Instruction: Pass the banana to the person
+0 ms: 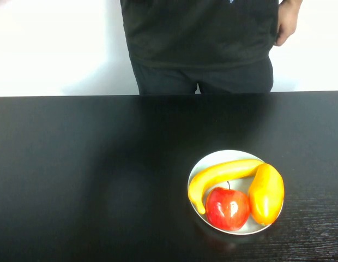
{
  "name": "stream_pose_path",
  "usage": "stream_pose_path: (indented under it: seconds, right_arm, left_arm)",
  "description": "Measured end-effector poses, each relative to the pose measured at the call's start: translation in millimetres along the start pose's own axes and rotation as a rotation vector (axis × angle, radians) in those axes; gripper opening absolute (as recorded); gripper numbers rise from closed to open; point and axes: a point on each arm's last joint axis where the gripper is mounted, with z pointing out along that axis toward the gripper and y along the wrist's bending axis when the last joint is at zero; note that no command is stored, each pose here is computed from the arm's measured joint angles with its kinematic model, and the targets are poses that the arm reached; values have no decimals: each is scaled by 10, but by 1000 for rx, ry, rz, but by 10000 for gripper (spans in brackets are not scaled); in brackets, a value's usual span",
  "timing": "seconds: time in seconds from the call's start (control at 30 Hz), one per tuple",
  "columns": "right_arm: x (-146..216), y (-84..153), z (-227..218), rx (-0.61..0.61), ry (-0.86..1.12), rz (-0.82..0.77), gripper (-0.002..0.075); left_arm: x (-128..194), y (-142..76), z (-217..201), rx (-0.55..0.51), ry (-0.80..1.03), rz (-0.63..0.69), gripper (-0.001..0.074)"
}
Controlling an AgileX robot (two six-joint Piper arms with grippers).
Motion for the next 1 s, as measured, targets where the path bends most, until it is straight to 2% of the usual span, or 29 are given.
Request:
stream_pose_path:
  seconds: [0.8,0.9,1.0]
  right_arm:
    - [-4,2,0,-3,-5,10,-7]
    - [-38,12,-1,-15,-41,70,-7]
    - [-81,34,-4,-46,-85,203,-7]
  left_arm:
    - [0,0,0,0,0,0,-4]
    - [0,0,0,0,0,0,-4]
    - [0,0,0,0,0,0,-4]
